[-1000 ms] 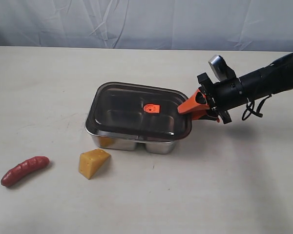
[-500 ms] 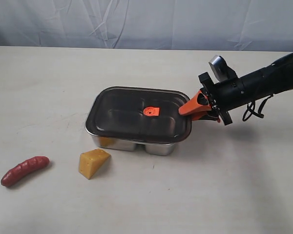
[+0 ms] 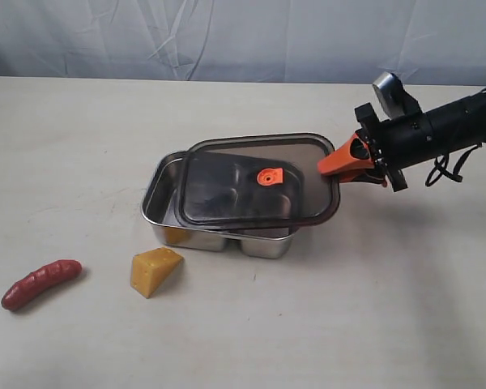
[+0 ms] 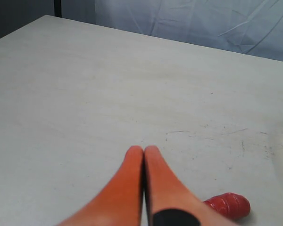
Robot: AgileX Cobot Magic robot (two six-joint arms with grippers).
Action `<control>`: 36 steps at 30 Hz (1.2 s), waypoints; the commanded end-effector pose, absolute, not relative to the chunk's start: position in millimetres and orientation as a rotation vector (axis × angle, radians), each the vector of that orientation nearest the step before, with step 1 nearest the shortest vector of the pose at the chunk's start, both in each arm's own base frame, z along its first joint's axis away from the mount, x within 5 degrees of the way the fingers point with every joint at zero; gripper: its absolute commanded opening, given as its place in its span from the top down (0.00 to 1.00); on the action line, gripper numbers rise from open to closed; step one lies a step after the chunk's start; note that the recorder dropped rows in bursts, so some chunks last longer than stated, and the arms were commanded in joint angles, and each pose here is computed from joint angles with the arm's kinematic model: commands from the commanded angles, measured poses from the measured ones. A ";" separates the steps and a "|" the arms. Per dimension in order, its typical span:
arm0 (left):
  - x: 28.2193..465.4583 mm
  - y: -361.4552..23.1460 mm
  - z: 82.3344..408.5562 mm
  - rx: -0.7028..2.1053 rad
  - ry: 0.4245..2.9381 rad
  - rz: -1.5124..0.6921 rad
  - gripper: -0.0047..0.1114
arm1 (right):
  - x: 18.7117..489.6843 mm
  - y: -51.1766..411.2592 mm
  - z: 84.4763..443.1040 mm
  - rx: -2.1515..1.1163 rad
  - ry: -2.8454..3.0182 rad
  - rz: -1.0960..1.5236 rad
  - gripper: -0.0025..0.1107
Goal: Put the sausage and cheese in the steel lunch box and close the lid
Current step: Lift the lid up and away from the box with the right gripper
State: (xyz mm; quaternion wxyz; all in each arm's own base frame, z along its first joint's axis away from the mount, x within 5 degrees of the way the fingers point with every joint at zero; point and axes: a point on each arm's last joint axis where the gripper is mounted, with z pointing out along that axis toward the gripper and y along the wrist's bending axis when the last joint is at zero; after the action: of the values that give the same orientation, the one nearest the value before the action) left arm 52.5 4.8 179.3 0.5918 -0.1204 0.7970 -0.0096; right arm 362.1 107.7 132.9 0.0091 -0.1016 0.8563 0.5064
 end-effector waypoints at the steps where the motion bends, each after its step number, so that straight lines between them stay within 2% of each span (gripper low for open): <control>1: 52.5 5.2 179.3 -0.277 1.839 -0.016 0.96 | 369.0 108.1 144.9 -0.297 2.538 1.613 0.99; 7: 52.5 5.2 179.3 -0.277 1.839 -0.016 0.96 | 371.8 110.1 173.2 -0.340 2.380 1.609 0.99; 11: 52.5 5.2 179.3 -0.277 1.839 -0.016 0.96 | 380.2 107.7 203.4 -0.388 2.320 1.457 0.99; 18: 52.5 5.2 179.3 -0.277 1.839 -0.016 0.96 | 386.5 107.3 255.4 -0.563 2.253 1.357 0.99; 29: 52.5 5.2 179.3 -0.277 1.839 -0.016 0.96 | 390.6 82.6 324.9 -0.741 2.268 0.690 0.99; 36: 52.5 5.2 179.3 -0.277 1.839 -0.016 0.96 | 375.6 70.0 334.6 -0.919 2.326 0.454 0.99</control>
State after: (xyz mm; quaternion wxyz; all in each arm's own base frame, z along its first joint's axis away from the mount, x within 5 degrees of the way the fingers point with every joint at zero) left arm 52.5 4.8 179.3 0.5918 -0.1204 0.7970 -0.0096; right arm 382.6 76.5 331.2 0.3153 -0.3191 0.8701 0.2044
